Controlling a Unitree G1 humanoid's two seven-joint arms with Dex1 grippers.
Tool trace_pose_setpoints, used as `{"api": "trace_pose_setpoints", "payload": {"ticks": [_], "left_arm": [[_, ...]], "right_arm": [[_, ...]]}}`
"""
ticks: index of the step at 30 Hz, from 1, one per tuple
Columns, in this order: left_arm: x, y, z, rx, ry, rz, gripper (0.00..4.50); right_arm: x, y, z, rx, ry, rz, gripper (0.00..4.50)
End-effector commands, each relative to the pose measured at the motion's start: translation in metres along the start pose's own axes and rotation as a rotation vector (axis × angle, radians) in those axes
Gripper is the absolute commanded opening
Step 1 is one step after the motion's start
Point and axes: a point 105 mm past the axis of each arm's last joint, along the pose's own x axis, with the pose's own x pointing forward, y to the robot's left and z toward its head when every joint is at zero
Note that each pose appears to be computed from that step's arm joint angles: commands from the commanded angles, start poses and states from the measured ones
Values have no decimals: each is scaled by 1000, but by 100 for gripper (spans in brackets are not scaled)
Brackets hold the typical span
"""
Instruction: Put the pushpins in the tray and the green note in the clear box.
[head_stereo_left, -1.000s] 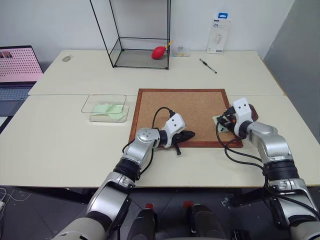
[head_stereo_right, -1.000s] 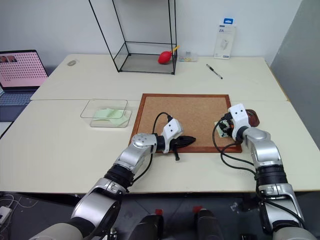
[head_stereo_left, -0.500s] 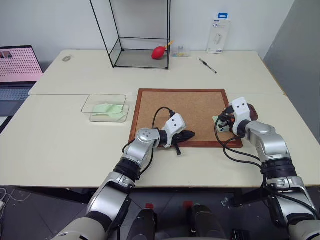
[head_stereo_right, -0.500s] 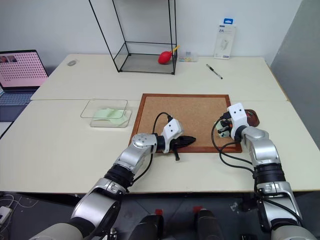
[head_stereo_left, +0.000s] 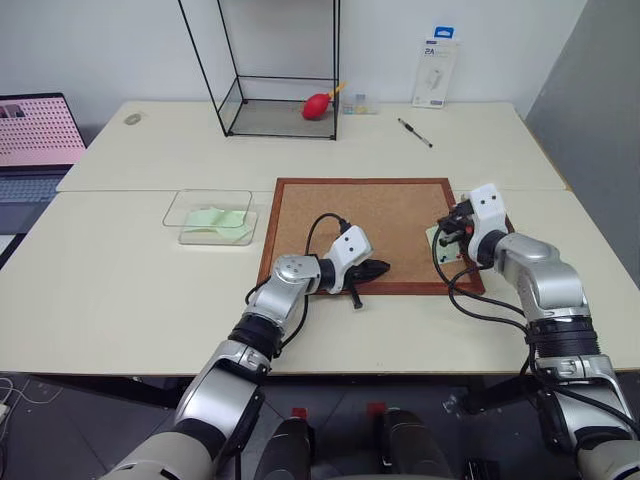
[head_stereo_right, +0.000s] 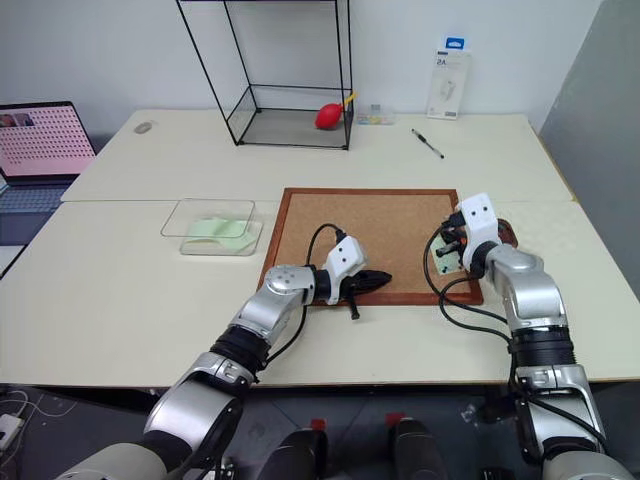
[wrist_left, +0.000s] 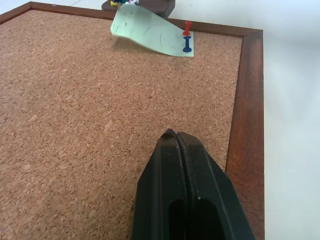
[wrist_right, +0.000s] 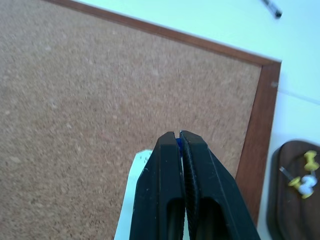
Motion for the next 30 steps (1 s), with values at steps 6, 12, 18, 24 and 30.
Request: {"api": "trace_pose_setpoints", "payload": {"ticks": [6, 12, 18, 24, 30], "left_arm": [[5, -10, -22, -36, 72, -15, 0], [4, -12, -23, -32, 68, -20, 0], [2, -11, -24, -31, 68, -14, 0], [2, -10, -23, -28, 66, -10, 0], [1, -9, -22, -25, 66, -4, 0]], "right_arm": [[-25, -19, 26, -51, -82, -61, 5], [-34, -57, 10, -241, -11, -218, 5], [-32, -80, -11, -326, 59, -304, 5], [-22, -89, -23, -332, 94, -327, 25], [-16, -93, -23, -321, 83, -336, 141]]}}
